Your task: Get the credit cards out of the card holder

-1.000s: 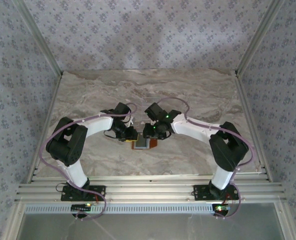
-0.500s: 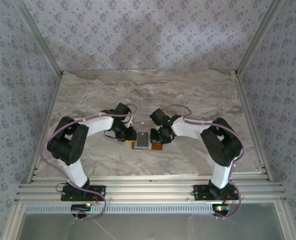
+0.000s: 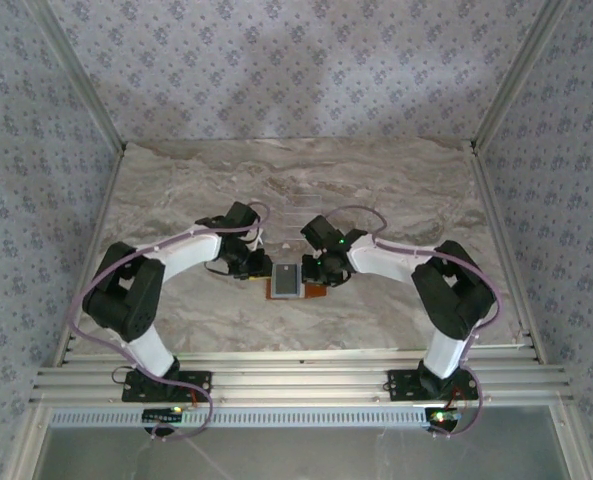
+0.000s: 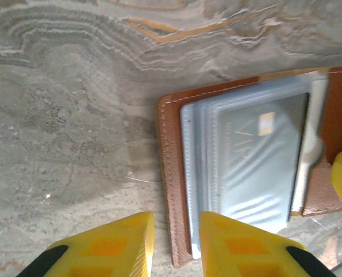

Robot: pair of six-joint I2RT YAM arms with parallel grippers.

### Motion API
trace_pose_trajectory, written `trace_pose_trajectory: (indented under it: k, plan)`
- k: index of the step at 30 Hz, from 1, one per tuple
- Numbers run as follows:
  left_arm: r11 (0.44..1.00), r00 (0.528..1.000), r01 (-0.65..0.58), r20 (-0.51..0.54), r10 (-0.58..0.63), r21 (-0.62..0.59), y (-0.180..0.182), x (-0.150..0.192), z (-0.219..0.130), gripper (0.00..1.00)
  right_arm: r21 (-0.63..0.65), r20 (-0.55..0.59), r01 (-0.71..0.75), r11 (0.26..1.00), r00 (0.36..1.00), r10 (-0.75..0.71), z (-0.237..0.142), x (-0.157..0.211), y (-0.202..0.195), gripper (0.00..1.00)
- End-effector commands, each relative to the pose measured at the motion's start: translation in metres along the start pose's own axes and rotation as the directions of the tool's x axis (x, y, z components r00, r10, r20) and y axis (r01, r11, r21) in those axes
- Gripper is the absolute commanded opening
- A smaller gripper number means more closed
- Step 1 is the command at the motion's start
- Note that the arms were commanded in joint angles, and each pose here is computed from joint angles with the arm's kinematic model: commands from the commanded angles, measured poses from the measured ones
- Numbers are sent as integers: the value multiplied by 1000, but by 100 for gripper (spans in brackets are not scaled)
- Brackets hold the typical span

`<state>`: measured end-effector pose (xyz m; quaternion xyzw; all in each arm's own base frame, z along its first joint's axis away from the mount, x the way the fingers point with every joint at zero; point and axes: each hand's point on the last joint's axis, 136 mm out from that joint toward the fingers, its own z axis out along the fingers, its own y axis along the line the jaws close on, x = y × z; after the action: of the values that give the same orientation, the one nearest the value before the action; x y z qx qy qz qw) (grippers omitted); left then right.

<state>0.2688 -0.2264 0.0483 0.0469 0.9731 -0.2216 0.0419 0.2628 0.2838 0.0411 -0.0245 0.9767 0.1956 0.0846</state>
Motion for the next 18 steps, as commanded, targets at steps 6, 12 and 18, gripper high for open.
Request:
trace_pose_trajectory:
  k: [6, 12, 18]
  plan:
    - [998, 1000, -8, -8, 9, 63, -23, -3, -7, 28, -137, 10, -48, 989, 999, 50, -10, -11, 24, 18]
    - [998, 999, -15, -46, 18, 57, -25, -1, 14, 27, -161, -5, -53, 986, 999, 53, -5, -12, 27, 19]
    - [1000, 998, -14, -57, 15, 13, -15, 0, 25, 27, -164, -24, -62, 984, 998, 59, 4, -9, 25, 23]
